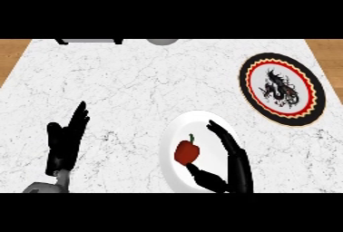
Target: Pick the bell pepper from the plate and place it in the plate
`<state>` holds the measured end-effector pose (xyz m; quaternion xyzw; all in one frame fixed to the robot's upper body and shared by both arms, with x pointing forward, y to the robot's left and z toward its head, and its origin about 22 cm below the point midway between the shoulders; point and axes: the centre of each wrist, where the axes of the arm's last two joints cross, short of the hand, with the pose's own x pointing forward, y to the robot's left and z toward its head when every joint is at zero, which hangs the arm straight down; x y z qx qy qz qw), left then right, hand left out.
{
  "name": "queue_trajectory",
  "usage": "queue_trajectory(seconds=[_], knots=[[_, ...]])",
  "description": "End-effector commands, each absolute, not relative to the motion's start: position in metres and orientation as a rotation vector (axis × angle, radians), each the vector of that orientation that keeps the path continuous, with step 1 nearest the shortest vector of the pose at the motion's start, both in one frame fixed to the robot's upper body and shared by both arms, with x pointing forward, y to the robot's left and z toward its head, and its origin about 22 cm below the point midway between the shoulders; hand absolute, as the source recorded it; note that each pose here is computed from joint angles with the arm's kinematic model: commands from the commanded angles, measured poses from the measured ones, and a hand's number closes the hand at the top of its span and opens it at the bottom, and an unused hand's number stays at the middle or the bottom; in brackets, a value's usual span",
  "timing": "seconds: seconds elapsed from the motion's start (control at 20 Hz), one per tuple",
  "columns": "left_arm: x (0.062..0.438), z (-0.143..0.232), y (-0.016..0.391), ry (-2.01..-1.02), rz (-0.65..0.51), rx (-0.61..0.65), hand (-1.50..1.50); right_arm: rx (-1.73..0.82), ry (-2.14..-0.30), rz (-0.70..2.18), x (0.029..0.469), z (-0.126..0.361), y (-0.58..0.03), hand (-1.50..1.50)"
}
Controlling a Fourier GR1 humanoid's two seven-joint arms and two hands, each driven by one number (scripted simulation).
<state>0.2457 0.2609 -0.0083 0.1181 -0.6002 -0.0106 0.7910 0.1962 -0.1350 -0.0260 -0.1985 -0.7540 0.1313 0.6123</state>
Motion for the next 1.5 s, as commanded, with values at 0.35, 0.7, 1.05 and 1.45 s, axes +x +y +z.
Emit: queue_trajectory(seconds=[0.35, 0.7, 1.05, 1.45], knots=[[0.239, -0.013, 0.256, -1.281, -0.036, 0.256, 0.00, -0.767, -1.391, 0.750, 0.212, 0.023, -0.136, -1.50], [0.245, -0.009, 0.266, -1.282, -0.028, 0.250, 0.00, -0.632, -1.103, 0.945, 0.221, 0.060, -0.085, -1.50], [0.253, -0.022, 0.255, -1.291, -0.009, 0.241, 0.00, -0.581, -0.966, 0.991, 0.217, 0.050, -0.085, -1.50], [0.266, 0.005, 0.252, -1.282, -0.028, 0.255, 0.00, -0.569, -0.975, 0.995, 0.246, 0.051, -0.099, -1.50]])
